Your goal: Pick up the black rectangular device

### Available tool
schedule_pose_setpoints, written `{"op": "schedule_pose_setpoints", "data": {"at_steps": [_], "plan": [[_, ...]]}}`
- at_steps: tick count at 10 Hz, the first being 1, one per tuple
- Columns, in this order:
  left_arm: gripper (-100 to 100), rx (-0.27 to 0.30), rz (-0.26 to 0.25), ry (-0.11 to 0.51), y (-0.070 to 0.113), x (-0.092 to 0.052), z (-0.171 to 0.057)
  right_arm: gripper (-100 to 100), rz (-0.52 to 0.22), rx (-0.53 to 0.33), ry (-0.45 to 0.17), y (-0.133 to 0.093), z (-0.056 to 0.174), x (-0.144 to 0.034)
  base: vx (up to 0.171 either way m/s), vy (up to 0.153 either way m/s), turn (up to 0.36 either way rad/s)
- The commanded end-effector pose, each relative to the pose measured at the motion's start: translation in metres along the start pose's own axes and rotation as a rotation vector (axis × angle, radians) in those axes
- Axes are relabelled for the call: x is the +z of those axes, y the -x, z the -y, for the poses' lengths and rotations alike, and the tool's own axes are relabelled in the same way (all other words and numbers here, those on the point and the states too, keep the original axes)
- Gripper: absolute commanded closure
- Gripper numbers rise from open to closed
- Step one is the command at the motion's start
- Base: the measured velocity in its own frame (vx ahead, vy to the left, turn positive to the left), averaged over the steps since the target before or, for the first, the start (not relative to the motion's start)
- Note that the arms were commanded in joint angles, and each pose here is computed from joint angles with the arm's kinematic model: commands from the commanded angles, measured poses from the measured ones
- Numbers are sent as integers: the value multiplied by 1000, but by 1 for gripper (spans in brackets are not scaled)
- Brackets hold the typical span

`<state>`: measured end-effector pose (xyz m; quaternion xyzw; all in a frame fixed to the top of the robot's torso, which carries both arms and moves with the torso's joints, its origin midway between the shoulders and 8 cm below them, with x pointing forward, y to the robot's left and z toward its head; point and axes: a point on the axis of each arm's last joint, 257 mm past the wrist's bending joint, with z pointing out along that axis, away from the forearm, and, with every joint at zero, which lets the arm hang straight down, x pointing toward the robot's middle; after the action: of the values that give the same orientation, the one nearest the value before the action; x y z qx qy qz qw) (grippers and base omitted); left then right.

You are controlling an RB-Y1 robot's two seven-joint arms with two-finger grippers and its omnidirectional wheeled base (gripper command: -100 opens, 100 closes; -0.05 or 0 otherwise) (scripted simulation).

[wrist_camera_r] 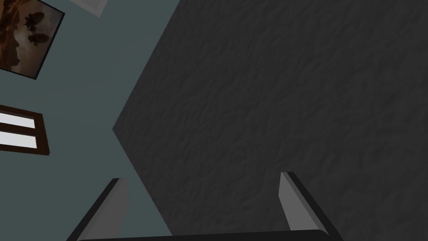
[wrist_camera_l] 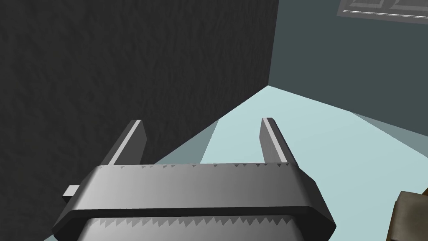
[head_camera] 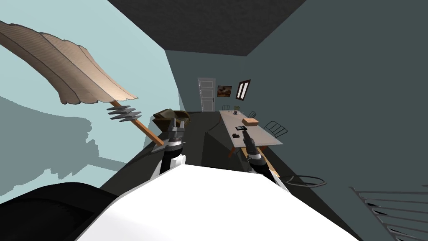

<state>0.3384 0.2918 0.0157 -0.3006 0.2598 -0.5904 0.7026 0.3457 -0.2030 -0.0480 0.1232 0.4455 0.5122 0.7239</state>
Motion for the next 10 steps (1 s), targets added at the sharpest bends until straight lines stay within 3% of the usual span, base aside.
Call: {"op": "schedule_pose_setpoints", "data": {"at_steps": [1, 2, 5, 6, 7, 8, 9, 10], "plan": [[0, 0, 0, 0, 0, 0, 0, -100, -41, -17, -32, -17, 10, -11, -93, 10, 39], [0, 0, 0, 0, 0, 0, 0, -100, -104, -41, -62, -38, 23, -23, -53, 22, 98], [0, 0, 0, 0, 0, 0, 0, -100, -183, -70, -116, -63, 46, -45, -14, 18, 87], [0, 0, 0, 0, 0, 0, 0, -100, -256, -102, -140, -83, 58, -61, 6, 25, 183], [0, 0, 0, 0, 0, 0, 0, -100, -265, -103, -159, -86, 65, -67, 10, 21, 89], [0, 0, 0, 0, 0, 0, 0, -100, -345, -140, -183, -106, 77, -88, 26, 28, 139], [0, 0, 0, 0, 0, 0, 0, -100, -355, -141, -200, -108, 84, -94, 29, 19, 87], [0, 0, 0, 0, 0, 0, 0, -100, -431, -180, -205, -124, 90, -111, 46, 35, 227]]}}
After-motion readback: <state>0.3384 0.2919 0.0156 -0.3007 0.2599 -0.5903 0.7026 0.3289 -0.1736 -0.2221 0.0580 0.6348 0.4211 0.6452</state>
